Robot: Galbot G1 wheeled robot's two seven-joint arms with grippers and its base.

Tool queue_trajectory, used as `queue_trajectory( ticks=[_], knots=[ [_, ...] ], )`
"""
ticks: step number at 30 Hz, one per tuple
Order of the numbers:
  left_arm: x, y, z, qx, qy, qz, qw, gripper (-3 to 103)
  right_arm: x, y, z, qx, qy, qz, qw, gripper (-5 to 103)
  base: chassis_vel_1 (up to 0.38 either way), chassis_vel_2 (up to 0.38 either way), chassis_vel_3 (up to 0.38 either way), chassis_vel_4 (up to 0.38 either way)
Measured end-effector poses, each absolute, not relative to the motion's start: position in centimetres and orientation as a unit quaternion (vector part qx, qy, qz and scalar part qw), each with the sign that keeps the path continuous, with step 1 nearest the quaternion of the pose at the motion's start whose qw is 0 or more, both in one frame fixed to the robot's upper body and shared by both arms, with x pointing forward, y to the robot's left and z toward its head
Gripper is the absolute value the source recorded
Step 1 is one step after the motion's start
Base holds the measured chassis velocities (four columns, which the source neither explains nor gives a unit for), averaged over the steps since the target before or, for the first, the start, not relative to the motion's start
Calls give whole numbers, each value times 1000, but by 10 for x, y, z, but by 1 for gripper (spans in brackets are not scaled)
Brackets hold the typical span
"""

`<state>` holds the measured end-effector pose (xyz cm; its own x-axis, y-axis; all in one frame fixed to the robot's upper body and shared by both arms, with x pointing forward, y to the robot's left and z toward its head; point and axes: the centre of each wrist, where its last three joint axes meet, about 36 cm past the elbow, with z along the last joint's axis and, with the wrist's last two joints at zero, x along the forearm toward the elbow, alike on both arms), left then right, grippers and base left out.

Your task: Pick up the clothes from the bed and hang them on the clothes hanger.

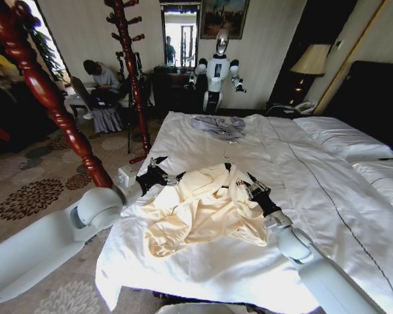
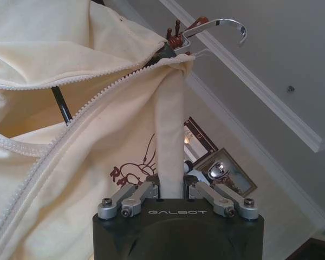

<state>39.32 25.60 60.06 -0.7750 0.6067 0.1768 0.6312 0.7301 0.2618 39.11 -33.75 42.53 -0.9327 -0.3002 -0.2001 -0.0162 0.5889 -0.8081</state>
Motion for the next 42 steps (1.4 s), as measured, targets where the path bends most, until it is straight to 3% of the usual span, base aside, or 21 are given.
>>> queue_trajectory(
  ticks=[9,16,21,30,35,36,37,41,42],
  knots=[
    [408,271,602,-386,-910,-150,18,100,406,-321,429,-117,866,-441,204,20,0,0,0,0],
    [425,287,608,-406,-901,-148,34,103,411,-315,434,-138,859,-439,225,20,0,0,0,0],
    [432,272,600,-434,-891,-127,49,90,411,-313,436,-150,853,-441,237,20,0,0,0,0],
    [453,247,599,-457,-880,-118,57,82,411,-314,441,-162,844,-445,253,20,0,0,0,0],
    [458,237,600,-469,-873,-121,59,60,412,-316,443,-167,839,-451,257,20,0,0,0,0],
    [458,236,599,-471,-872,-121,61,60,412,-316,443,-167,838,-451,257,20,0,0,0,0],
    [459,236,598,-474,-870,-121,65,49,413,-315,443,-169,837,-452,259,20,0,0,0,0],
    [457,235,594,-475,-869,-120,67,43,415,-314,443,-171,835,-453,261,20,0,0,0,0],
    [453,232,594,-479,-868,-112,69,33,415,-314,443,-174,833,-454,263,20,0,0,0,0]
  ],
)
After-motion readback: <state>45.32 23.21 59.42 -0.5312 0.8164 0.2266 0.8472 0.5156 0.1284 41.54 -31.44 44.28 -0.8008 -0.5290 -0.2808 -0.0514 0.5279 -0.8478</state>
